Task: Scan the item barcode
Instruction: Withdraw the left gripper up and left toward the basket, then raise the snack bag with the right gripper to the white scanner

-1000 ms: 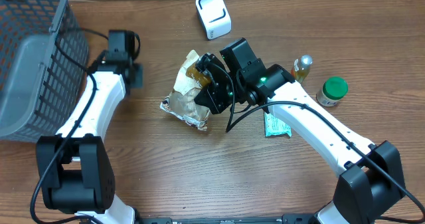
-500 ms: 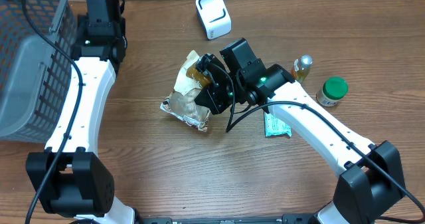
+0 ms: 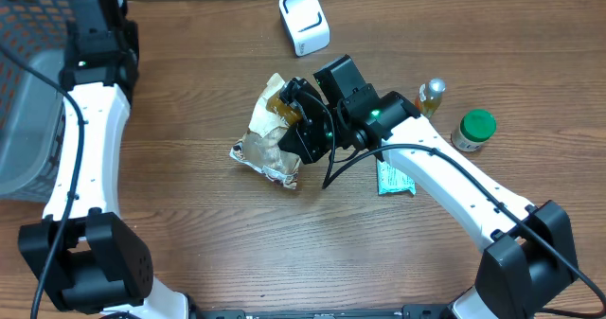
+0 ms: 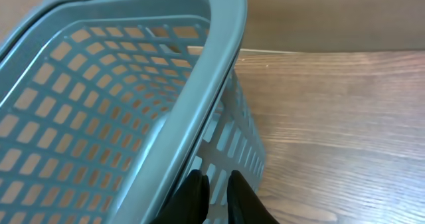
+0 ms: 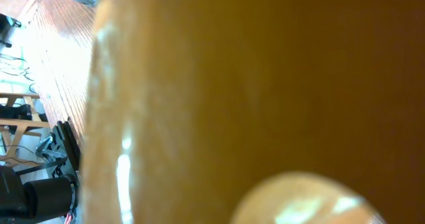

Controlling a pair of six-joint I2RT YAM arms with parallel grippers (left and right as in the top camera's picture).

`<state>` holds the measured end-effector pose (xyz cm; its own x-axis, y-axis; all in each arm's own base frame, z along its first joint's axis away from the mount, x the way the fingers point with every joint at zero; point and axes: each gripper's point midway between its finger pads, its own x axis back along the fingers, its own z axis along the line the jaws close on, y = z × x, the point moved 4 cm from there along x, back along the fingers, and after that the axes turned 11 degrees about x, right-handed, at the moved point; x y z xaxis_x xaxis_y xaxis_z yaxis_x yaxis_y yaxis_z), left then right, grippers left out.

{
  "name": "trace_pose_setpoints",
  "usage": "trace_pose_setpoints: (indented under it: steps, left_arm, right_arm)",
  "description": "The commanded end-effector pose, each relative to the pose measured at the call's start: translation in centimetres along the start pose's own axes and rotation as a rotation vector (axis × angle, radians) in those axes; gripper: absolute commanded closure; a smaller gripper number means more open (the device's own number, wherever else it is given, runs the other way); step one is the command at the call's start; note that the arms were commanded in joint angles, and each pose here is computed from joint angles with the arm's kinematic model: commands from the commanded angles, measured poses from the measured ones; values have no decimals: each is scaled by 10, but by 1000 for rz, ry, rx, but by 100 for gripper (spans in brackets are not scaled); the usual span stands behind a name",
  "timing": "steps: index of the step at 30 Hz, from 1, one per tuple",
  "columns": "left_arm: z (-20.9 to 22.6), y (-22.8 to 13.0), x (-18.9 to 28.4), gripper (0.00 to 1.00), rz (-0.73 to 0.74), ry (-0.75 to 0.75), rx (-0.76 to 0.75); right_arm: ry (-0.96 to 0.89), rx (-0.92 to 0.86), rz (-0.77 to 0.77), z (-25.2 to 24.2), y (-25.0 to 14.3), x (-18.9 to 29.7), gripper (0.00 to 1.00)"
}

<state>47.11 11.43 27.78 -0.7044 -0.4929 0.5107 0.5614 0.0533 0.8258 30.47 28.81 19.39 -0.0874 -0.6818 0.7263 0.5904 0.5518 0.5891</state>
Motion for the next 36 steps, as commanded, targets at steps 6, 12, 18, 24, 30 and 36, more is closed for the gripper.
trace_pose_setpoints:
  steps: [6, 12, 18, 24, 30, 36]
  left_arm:
    - [13, 27, 9, 87, -99, -38, 85]
    - [12, 35, 10, 85, -135, -58, 98]
    - [7, 50, 34, 79, -186, -159, 133]
    - [3, 69, 70, 46, -252, -307, 177]
    - [-1, 47, 65, 0, -148, -317, 152]
    - [-4, 7, 63, 0, 45, -315, 108]
  right_arm:
    - [-2, 19, -21, 1, 6, 5, 96]
    - [-2, 18, -19, 1, 5, 5, 96]
    - [-2, 17, -18, 1, 5, 5, 96]
    - [-2, 17, -19, 1, 5, 5, 96]
    - [-1, 15, -15, 1, 5, 5, 96]
    - [-58, 52, -61, -6, 18, 9, 96]
